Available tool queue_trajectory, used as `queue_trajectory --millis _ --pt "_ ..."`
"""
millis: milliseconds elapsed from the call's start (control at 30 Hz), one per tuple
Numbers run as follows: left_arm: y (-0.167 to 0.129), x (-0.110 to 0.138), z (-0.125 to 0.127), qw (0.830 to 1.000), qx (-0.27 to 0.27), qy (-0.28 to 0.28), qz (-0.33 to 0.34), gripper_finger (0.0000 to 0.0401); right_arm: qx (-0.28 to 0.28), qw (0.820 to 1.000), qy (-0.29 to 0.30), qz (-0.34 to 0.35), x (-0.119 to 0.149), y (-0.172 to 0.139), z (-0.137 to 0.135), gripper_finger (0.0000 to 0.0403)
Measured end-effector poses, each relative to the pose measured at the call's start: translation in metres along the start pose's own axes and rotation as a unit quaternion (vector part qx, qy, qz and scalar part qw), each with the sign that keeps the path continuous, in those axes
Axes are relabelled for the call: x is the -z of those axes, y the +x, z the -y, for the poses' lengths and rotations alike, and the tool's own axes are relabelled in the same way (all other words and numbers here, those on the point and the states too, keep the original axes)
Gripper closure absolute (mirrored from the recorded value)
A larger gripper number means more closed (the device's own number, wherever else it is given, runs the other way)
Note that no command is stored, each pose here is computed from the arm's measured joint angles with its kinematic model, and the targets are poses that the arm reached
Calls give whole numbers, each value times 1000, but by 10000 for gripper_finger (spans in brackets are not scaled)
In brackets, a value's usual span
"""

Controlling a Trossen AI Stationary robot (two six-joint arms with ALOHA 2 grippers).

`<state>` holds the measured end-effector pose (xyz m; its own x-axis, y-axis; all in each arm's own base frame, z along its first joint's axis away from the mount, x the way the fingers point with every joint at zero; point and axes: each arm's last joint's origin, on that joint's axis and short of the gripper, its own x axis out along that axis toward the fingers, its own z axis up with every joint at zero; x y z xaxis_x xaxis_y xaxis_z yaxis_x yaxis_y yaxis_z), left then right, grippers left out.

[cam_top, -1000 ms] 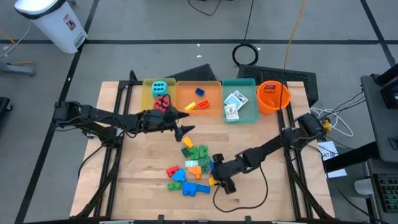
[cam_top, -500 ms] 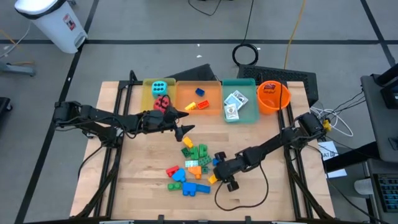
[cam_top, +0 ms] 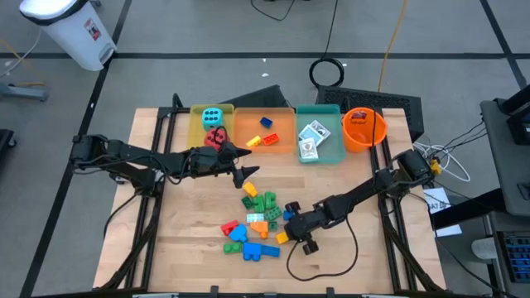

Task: Pick & Place Toys
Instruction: Put the yellow game piece into the orange bin

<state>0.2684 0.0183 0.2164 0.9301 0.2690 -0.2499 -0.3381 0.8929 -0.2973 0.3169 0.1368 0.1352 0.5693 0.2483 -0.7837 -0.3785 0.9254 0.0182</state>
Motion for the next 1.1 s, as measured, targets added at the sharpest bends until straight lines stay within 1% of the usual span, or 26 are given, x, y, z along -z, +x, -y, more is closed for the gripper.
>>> queue_trajectory --millis 100,167,233,300,433,533,600,667,800,900,967,1100 --pt "0 1 1 1000 2 -15 -2 25 4 1000 13 10 -6 -15 1 322" --pt "0 2 3 1000 6 -25 -5 25 20 999 34 7 -8 -29 3 328" --pt "3 8 7 999 12 -40 -13 24 41 997 62 16 -12 -45 6 331" --pt "8 19 12 998 21 -46 -36 25 69 994 82 27 -13 -59 8 332" --pt "22 35 22 997 50 -40 -47 25 121 984 120 56 -4 -79 11 329" --pt "34 38 32 995 96 4 -30 25 156 972 156 79 6 -89 15 330" --pt "44 37 43 992 121 40 -18 25 169 965 175 97 12 -93 18 332" --pt "53 40 52 988 133 79 -19 25 179 959 189 112 18 -94 22 332" --pt "70 46 73 974 154 167 -22 25 186 953 202 126 28 -92 30 328" --pt "81 52 86 960 166 224 -27 25 179 955 204 119 34 -89 33 328" --pt "86 55 92 955 169 241 -33 25 168 956 204 125 33 -89 33 331" --pt "92 51 95 956 162 244 -36 25 161 957 196 143 29 -90 32 331"
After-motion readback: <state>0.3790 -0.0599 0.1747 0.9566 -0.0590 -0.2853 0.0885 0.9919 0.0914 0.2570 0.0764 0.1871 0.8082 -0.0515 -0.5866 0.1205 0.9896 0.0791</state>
